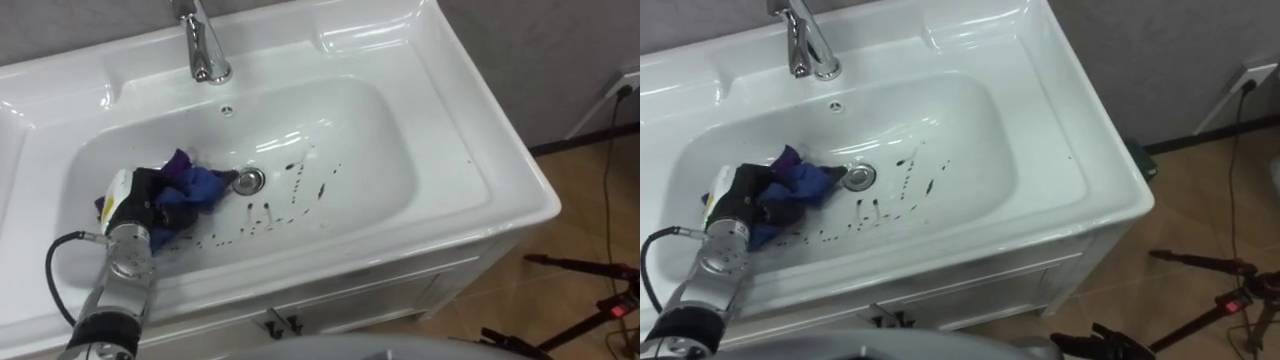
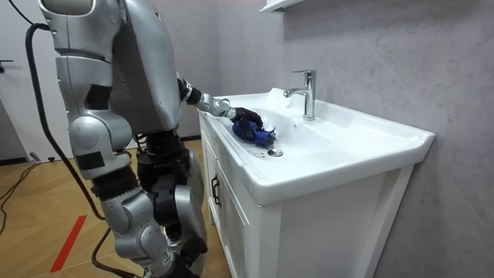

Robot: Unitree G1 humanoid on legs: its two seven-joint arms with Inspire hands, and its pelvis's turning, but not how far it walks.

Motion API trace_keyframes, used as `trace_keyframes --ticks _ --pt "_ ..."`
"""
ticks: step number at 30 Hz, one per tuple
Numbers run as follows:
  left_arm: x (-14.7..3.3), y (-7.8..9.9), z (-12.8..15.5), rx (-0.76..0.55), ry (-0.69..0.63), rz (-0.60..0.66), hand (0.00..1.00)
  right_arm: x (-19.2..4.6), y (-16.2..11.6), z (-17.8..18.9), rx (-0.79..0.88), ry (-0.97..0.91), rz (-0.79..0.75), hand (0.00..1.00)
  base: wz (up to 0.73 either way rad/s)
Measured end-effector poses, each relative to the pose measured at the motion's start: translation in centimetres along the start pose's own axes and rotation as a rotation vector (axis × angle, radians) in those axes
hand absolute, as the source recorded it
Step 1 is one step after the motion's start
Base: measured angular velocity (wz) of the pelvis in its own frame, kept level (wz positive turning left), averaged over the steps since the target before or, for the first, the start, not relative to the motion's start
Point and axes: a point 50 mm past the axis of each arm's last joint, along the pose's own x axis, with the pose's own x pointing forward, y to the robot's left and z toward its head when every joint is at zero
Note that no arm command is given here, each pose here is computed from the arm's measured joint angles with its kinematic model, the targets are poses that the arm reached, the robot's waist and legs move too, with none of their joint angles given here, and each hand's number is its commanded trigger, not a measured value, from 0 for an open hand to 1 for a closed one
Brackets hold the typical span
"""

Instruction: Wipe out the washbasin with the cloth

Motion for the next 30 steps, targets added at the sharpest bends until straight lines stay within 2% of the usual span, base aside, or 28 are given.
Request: trace_keyframes --ticks 14,18,22,30 --pt "0.3 -1.9 1.8 -0.308 -0.047 -0.221 1.00 0.3 0.7 0.4 0.014 0.001 0.020 0.00 0.01" --pt "0.3 -2.7 2.5 -0.318 -0.070 -0.279 1.00 0.3 0.7 0.5 0.012 -0.002 0.020 0.00 0.00" --pt "0.2 -3.8 4.6 -0.332 -0.143 -0.366 1.00 0.4 1.0 1.0 0.011 -0.013 0.028 0.00 0.06" --pt "0.1 -6.0 8.5 -0.232 -0.242 -0.516 1.00 0.8 1.8 2.6 -0.018 -0.041 0.051 0.00 0.02"
